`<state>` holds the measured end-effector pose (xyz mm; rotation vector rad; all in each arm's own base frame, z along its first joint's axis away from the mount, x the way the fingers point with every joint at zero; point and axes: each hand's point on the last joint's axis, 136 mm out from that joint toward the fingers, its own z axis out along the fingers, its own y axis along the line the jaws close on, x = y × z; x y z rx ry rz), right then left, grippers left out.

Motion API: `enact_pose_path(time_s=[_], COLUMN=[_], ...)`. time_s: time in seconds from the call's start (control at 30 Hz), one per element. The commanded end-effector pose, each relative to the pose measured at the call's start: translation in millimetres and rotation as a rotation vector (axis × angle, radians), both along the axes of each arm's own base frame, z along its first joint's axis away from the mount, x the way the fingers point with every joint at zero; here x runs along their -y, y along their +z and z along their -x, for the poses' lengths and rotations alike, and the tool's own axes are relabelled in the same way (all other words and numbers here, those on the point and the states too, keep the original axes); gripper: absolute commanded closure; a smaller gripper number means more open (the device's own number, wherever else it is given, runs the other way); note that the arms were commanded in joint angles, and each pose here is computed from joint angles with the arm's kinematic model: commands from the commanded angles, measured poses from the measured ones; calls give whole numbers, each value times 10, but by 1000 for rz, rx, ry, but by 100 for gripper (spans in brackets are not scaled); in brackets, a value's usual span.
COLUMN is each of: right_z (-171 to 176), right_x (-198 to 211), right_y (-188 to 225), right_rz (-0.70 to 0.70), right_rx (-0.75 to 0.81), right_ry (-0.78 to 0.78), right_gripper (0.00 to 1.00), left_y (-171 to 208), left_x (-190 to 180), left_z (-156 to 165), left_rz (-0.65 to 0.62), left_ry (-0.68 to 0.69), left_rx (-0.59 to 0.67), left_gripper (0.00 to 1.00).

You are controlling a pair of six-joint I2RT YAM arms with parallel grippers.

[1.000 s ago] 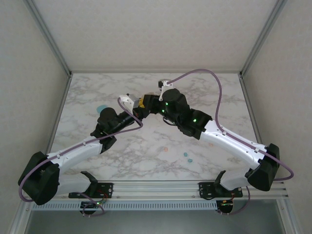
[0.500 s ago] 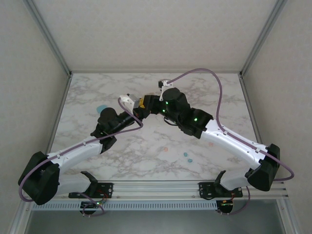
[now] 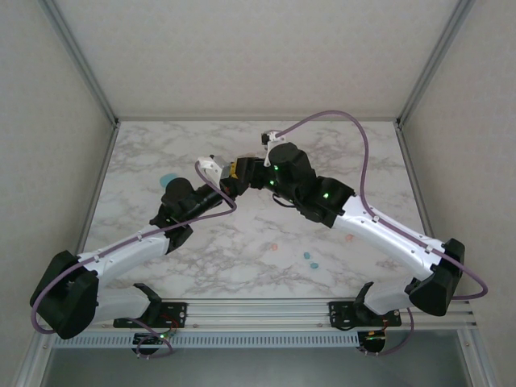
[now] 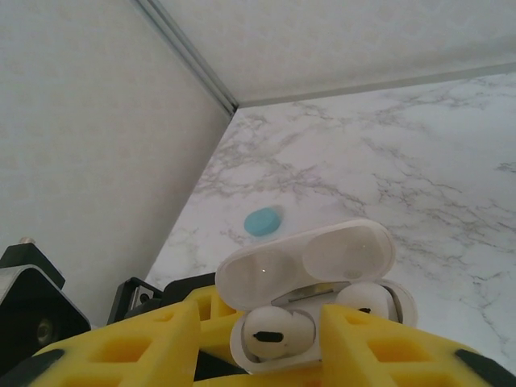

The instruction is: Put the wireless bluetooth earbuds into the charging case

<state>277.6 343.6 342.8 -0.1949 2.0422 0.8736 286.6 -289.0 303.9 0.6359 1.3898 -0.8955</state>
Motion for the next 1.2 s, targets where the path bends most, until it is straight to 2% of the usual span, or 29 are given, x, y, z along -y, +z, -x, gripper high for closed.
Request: enact_pose_path(time_s=[0.0, 0.2, 0.3, 0.47, 0.57, 0.77, 0.93, 1.17], right_z=[26, 72, 11, -201, -342, -376, -353, -289], right_x=[72, 178, 354, 692, 820, 610, 383, 355], right_y=[239, 527, 598, 486, 298, -28, -144, -295], right_rz=[1, -16, -2, 34, 78, 139, 120, 159], right_rx=[49, 116, 136, 49, -82, -288, -354, -409], right_ry=[8, 17, -40, -98, -90, 84, 191, 236], right_gripper=[50, 45, 45, 45, 45, 45, 43, 43], left_y=[323, 230, 178, 130, 126, 83, 98, 152], left_x=[-9, 32, 55, 126, 167, 179, 188, 158], left_z=[71, 84, 88, 210, 357, 428, 456, 396], left_rz=[39, -5, -36, -97, -144, -224, -230, -200], left_ry=[-9, -29, -42, -120, -194, -228, -246, -203], left_rx=[86, 82, 83, 101, 152, 167, 164, 153], left_gripper=[84, 84, 84, 84, 84, 85, 85, 84])
